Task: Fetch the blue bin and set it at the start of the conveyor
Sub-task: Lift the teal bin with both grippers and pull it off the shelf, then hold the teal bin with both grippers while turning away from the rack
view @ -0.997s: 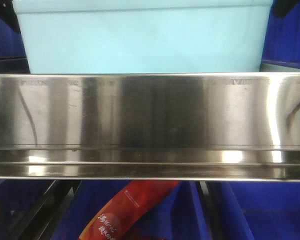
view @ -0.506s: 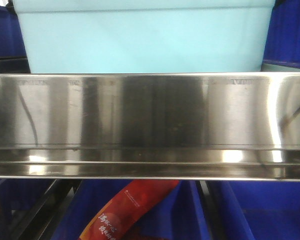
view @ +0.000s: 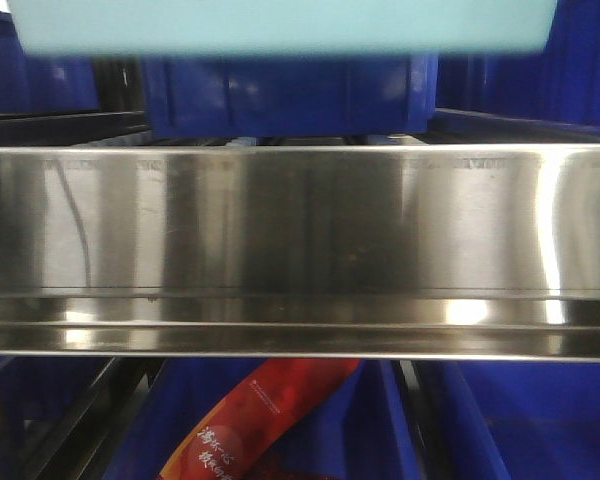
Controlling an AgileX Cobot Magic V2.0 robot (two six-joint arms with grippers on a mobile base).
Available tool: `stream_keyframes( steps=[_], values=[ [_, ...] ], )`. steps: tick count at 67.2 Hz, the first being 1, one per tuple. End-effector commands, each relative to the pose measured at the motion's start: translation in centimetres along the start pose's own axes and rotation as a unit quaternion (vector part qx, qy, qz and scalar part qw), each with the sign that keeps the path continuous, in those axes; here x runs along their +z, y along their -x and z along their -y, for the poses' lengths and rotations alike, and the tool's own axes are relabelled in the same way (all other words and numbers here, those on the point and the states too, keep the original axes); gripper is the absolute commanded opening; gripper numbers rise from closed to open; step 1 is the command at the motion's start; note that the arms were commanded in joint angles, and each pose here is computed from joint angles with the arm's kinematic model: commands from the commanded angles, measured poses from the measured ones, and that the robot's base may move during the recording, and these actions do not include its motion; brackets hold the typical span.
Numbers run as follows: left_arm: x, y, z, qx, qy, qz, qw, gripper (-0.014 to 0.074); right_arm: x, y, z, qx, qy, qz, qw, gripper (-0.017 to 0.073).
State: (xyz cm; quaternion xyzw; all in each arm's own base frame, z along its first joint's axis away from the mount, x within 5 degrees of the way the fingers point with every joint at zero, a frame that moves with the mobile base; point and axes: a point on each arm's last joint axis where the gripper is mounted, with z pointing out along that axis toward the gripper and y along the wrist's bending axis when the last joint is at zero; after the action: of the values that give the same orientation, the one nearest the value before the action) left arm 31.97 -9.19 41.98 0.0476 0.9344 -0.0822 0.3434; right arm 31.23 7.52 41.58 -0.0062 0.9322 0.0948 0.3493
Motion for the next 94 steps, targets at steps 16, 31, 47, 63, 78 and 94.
stream_keyframes(
  steps=[16,31,47,63,78,94],
  values=[
    [-8.9,-0.3,-0.2,0.007,-0.013,0.123,0.992,-0.0111,-9.1,-0.1,0.3,-0.019,0.002,0.135,0.991,-0.0153],
    [-8.9,-0.3,-0.2,0.008,-0.013,0.123,0.992,-0.0111,-9.7,-0.1,0.3,-0.019,0.005,0.146,0.989,-0.0153],
    [-8.9,-0.3,-0.2,0.008,-0.012,0.124,0.992,-0.0111,-9.7,-0.1,0.3,-0.019,0.005,0.147,0.989,-0.0153],
    [-9.0,0.2,-0.2,0.008,-0.017,0.149,0.989,-0.0111,-9.7,-0.1,0.3,-0.019,0.005,0.147,0.989,-0.0153],
    [-9.2,0.7,-0.1,0.008,-0.022,0.178,0.984,-0.0111,-9.7,-0.1,0.3,-0.019,0.005,0.147,0.989,-0.0153],
    [-9.5,1.5,0.1,0.009,-0.030,0.224,0.974,-0.0111,-9.7,-0.1,0.3,-0.019,0.005,0.147,0.989,-0.0153]
  ],
)
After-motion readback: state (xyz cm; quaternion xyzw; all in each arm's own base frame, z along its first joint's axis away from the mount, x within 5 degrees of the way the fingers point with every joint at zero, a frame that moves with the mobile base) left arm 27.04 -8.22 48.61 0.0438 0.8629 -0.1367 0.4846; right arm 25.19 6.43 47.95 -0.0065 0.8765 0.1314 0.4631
